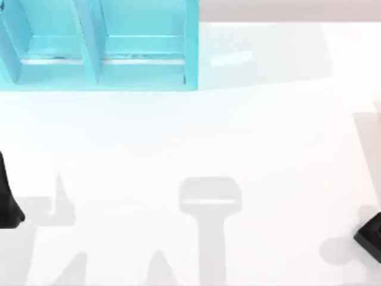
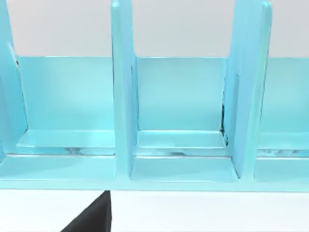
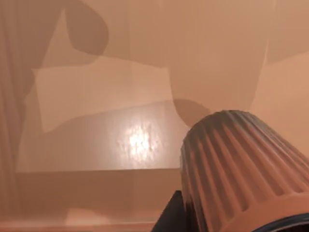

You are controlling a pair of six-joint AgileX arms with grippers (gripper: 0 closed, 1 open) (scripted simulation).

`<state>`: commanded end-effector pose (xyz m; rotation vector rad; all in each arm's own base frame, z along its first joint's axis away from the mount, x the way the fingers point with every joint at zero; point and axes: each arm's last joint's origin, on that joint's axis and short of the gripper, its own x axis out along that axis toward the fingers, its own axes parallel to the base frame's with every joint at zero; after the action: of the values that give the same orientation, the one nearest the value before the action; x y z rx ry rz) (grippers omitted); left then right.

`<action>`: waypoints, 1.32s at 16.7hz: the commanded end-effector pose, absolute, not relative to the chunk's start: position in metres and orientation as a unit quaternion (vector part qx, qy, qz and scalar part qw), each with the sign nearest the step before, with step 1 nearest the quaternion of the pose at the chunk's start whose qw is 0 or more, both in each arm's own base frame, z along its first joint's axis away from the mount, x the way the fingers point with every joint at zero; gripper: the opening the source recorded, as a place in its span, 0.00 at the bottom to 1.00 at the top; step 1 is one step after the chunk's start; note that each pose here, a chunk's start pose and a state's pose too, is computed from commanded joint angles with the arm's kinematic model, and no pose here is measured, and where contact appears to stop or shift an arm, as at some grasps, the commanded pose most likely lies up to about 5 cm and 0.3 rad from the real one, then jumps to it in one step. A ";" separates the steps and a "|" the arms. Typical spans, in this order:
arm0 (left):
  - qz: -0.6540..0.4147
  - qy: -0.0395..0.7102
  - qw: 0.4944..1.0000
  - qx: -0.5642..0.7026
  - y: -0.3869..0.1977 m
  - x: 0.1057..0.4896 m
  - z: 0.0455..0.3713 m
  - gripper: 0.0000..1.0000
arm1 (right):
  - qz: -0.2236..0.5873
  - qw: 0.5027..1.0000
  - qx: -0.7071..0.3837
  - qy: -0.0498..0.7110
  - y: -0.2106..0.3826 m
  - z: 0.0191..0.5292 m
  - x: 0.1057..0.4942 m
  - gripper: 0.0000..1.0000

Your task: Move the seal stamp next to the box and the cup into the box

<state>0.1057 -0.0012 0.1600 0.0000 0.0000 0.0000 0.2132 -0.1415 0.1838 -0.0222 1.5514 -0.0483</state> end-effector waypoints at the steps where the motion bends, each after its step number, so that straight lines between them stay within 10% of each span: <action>1: 0.000 0.000 1.000 0.000 -0.001 0.106 0.160 1.00 | -0.020 0.717 -0.011 0.697 -0.141 0.180 0.213 0.00; 6: 0.000 0.000 1.000 0.000 -0.001 0.106 0.160 1.00 | -0.017 0.721 -0.010 0.693 -0.141 0.177 0.212 0.00; 19: 0.000 0.000 1.000 0.000 -0.001 0.106 0.160 1.00 | -0.017 0.721 -0.010 0.693 -0.141 0.177 0.212 0.98; 22: 0.000 0.000 1.000 0.000 -0.001 0.106 0.160 1.00 | -0.017 0.721 -0.010 0.693 -0.141 0.177 0.212 1.00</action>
<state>0.1057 -0.0012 0.1600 0.0000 0.0000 0.0000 0.2119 -0.1415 0.1768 -0.0218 1.5319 -0.0377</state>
